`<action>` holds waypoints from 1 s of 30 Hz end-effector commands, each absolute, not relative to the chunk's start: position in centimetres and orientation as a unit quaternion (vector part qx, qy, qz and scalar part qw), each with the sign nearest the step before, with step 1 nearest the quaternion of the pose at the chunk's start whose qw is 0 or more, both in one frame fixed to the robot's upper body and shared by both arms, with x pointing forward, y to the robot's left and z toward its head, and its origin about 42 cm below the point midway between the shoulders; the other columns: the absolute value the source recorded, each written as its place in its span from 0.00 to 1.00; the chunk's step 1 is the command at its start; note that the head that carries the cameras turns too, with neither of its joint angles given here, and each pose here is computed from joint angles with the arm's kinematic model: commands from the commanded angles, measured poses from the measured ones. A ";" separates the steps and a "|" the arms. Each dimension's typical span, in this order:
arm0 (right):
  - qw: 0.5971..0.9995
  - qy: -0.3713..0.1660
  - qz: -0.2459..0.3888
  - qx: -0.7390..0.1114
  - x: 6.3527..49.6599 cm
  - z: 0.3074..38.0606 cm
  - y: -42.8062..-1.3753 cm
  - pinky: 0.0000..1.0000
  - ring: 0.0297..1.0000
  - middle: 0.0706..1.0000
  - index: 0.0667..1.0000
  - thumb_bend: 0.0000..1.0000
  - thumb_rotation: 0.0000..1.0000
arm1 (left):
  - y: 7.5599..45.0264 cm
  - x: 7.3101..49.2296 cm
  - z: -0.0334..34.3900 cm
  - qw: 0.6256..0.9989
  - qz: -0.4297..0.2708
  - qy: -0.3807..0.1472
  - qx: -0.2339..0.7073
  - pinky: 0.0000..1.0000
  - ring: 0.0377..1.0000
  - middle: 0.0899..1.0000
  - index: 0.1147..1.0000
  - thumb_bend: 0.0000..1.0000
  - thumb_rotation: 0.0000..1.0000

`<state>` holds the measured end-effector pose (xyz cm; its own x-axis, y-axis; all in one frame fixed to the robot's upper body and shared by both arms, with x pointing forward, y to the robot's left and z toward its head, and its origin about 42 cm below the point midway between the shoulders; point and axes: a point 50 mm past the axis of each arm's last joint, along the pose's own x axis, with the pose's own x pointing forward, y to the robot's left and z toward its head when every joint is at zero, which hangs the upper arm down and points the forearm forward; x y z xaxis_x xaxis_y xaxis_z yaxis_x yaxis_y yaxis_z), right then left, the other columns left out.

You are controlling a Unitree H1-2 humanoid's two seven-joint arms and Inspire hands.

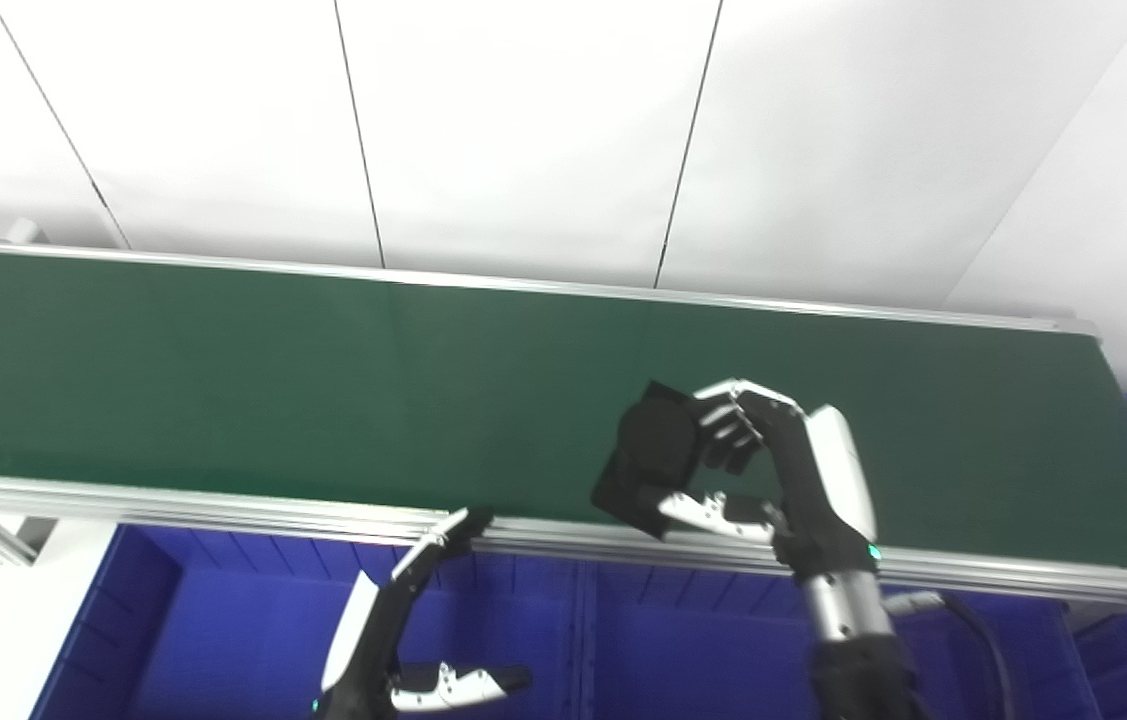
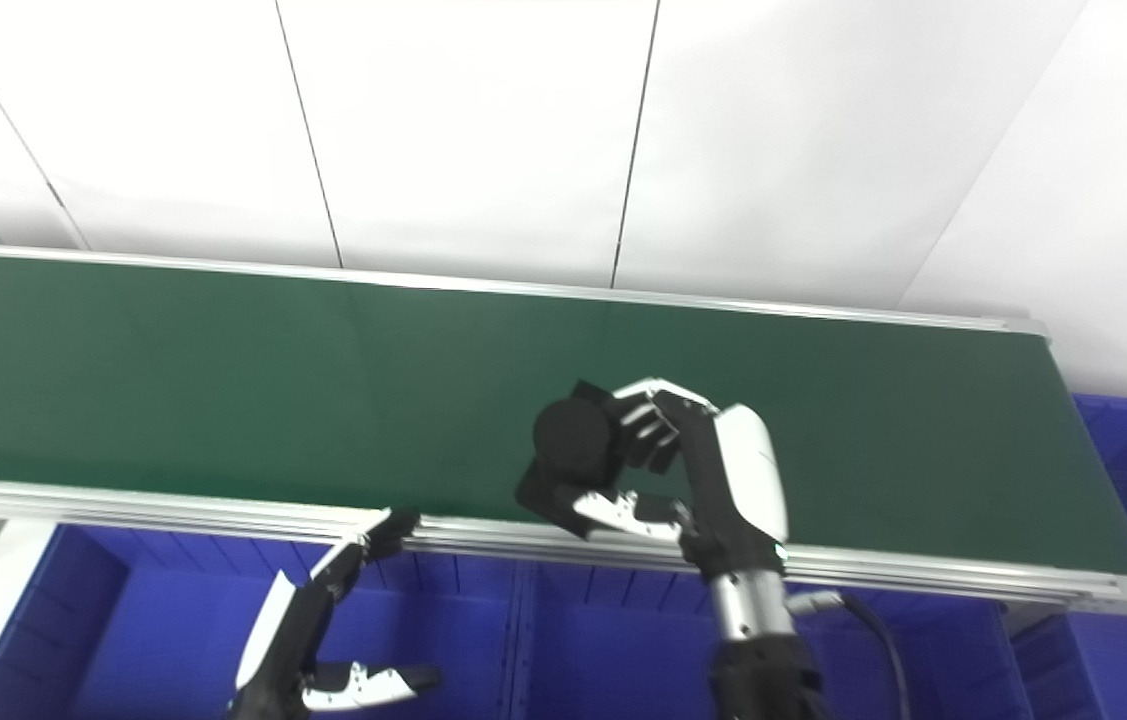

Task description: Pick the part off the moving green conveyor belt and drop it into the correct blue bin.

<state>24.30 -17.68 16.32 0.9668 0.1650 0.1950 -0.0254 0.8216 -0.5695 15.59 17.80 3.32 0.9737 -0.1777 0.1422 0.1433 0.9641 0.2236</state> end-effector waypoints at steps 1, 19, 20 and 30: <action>0.946 -0.137 0.041 -0.291 23.0 17.6 -17.8 0.30 0.36 0.39 0.48 0.52 0.00 | 18.5 15.8 4.5 0.987 -0.080 -0.103 0.097 0.80 0.82 0.83 0.82 0.90 0.46; 0.950 -0.028 0.027 -0.311 11.3 16.6 -20.6 0.28 0.33 0.36 0.47 0.52 0.00 | 21.3 16.1 6.0 0.986 -0.085 -0.104 0.097 0.79 0.82 0.83 0.82 0.91 0.48; 0.949 -0.021 0.027 -0.315 11.1 16.4 -20.7 0.28 0.33 0.36 0.47 0.52 0.00 | 21.3 16.1 6.1 0.987 -0.085 -0.102 0.092 0.79 0.82 0.83 0.82 0.91 0.48; 0.955 -0.006 0.014 -0.297 11.4 15.0 -20.2 0.40 0.45 0.40 0.50 0.52 0.00 | 21.7 16.0 6.3 0.989 -0.092 -0.093 0.076 0.79 0.83 0.83 0.82 0.90 0.45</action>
